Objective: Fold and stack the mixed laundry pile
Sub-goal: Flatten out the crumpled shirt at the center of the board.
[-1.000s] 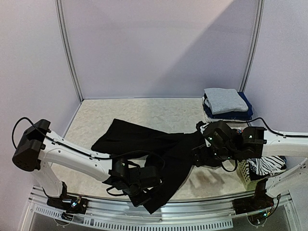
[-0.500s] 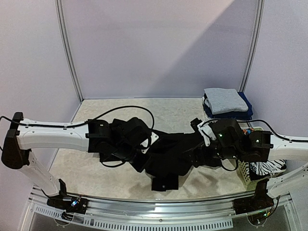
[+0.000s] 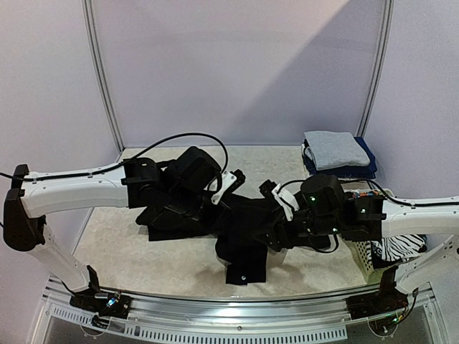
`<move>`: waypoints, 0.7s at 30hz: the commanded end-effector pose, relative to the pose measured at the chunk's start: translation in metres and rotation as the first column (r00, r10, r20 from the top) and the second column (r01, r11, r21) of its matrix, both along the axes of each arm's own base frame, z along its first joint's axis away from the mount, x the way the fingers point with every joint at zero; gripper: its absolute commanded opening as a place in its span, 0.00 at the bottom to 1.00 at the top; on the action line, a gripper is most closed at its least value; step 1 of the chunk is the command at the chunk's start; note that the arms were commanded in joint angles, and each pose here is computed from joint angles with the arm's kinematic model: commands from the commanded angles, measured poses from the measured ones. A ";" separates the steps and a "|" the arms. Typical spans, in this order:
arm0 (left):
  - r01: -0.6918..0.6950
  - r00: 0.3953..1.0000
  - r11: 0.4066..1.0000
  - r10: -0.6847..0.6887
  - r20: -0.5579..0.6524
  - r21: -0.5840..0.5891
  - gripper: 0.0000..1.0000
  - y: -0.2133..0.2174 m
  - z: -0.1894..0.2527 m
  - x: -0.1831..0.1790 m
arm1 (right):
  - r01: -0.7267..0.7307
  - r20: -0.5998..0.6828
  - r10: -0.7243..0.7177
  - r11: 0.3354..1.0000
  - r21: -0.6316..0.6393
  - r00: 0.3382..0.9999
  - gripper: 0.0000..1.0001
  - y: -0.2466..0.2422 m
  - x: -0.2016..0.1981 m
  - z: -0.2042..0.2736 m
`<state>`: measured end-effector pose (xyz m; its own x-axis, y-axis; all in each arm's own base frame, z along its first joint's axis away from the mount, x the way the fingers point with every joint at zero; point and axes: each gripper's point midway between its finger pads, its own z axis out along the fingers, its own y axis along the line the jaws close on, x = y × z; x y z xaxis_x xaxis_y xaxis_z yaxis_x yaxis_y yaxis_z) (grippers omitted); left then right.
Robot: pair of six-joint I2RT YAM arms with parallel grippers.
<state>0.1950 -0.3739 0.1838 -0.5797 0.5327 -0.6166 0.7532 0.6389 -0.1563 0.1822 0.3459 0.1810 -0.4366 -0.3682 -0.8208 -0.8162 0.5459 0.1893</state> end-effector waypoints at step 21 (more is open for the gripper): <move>-0.505 0.834 0.861 0.467 0.293 0.066 0.73 0.126 0.001 0.110 | 0.338 0.220 -0.317 0.939 -0.060 0.922 0.00 -0.068 0.041 0.073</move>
<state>0.2536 -0.3204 0.1849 -0.5706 0.4577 -0.6818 0.6024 0.7976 0.0314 0.2180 0.3223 0.2379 -0.3870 -0.2896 -0.8754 -0.7002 0.7100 0.0747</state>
